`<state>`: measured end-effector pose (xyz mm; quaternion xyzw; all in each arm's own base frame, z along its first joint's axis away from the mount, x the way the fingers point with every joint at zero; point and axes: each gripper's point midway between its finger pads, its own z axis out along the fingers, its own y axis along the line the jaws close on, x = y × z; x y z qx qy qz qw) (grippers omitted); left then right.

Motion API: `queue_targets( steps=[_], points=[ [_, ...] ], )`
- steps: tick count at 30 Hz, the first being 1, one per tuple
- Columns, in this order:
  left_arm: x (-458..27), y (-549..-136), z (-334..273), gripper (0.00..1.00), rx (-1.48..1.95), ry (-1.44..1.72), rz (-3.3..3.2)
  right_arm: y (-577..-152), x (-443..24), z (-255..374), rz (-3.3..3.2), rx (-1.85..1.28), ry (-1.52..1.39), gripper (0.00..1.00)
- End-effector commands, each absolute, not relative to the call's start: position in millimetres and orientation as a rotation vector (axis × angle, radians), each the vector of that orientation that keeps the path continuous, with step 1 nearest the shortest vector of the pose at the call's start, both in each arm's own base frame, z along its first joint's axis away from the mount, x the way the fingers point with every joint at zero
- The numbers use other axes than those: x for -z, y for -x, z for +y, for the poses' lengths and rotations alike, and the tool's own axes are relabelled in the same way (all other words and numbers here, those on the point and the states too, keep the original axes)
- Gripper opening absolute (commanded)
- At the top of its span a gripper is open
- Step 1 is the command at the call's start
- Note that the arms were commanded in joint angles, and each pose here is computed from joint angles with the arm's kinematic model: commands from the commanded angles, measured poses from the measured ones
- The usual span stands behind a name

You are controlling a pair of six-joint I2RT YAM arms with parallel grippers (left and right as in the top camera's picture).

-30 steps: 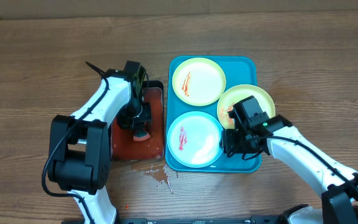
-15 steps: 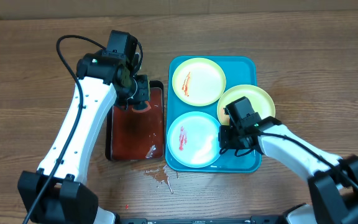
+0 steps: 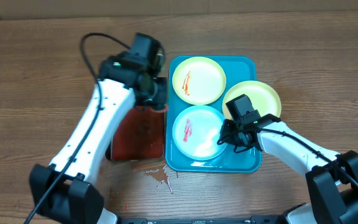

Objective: Clean dirty plates on tray and stack at the side
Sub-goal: 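Move the sponge with the left gripper onto the lower plate, then scrub the lower plate with the sponge while right gripper holds its rim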

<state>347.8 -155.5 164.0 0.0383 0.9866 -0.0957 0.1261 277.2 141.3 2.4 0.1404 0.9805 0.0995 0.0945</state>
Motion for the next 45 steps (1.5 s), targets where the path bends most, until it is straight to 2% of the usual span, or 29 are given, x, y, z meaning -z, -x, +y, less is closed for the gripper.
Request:
queue_targets(
  steps=[1,6,14,19,23,27,31,41,45],
  points=[
    [-141,-341,-186,0.04,0.332,-0.154,2.938,-272,19,94,2.888,0.000,-0.589,0.04],
    [-98,-340,-226,0.04,0.346,-0.268,2.986,-269,19,108,2.950,-0.095,-0.375,0.04],
    [-30,-332,-258,0.04,0.302,-0.374,3.074,-268,20,111,2.959,-0.112,-0.357,0.04],
    [-10,-329,-240,0.04,0.226,-0.241,3.166,-266,20,112,2.969,-0.126,-0.357,0.04],
    [-7,-336,-195,0.04,-0.030,-0.098,3.182,-265,20,112,2.975,-0.122,-0.357,0.04],
    [-8,-339,-170,0.04,-0.183,-0.125,3.173,-265,20,112,2.975,-0.122,-0.357,0.04],
    [-7,-336,-187,0.04,-0.049,-0.297,3.181,-264,20,111,2.980,-0.119,-0.358,0.04],
    [-30,-309,-300,0.04,0.823,-0.559,3.100,-261,21,110,2.991,-0.109,-0.360,0.04],
    [-33,-300,-318,0.04,0.895,-0.567,3.092,-259,21,109,2.997,-0.104,-0.360,0.04]
  ],
)
